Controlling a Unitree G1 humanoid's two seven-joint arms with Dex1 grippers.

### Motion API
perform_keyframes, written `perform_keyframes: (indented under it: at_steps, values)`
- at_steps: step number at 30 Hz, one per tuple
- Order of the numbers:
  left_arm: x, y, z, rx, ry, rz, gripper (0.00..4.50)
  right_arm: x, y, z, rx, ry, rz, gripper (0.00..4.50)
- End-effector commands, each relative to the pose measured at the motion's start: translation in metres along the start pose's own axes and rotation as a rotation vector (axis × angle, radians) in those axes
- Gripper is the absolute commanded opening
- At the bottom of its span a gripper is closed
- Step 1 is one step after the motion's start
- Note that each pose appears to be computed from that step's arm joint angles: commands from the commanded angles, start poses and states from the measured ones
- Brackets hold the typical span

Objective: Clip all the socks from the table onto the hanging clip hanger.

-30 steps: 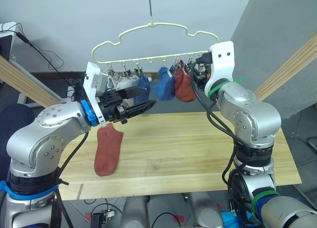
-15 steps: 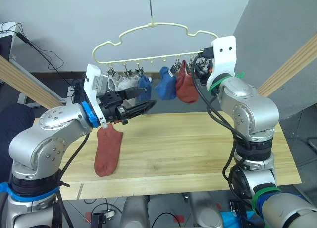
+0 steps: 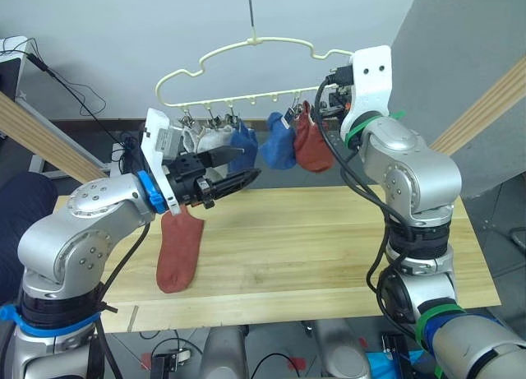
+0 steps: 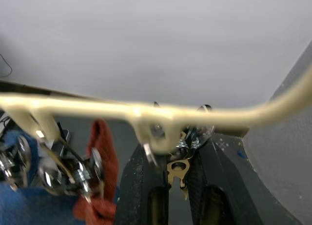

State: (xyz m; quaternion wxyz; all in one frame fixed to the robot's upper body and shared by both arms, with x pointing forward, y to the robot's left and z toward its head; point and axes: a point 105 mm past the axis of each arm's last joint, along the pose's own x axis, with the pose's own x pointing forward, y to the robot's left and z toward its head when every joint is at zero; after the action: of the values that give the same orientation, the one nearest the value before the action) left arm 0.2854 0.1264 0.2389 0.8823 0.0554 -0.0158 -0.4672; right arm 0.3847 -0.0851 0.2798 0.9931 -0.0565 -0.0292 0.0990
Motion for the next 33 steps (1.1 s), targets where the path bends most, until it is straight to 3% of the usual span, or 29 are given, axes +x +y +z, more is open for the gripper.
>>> perform_keyframes:
  at_steps: [1,8,9,15,33]
  values:
    - [0.0002,-0.0068,0.008,0.043,-0.033,-0.012,2.97,-0.0035,-0.0027,0.0159,0.01,-0.064,-0.004,0.14]
    - [0.0004,-0.0066,0.0083,0.045,-0.032,-0.013,2.97,-0.0053,-0.0007,0.0129,0.016,-0.052,0.006,0.14]
    - [0.0005,-0.0065,0.0084,0.046,-0.032,-0.013,2.97,-0.0058,0.0002,0.0118,0.02,-0.047,0.01,0.87]
    - [-0.0001,-0.0064,0.0085,0.048,-0.03,-0.012,2.97,-0.0066,0.002,0.0102,0.02,-0.039,0.014,2.81]
    - [0.0011,-0.0081,0.0084,0.049,-0.034,-0.008,2.97,-0.0036,0.0013,0.0157,0.019,-0.054,0.008,2.81]
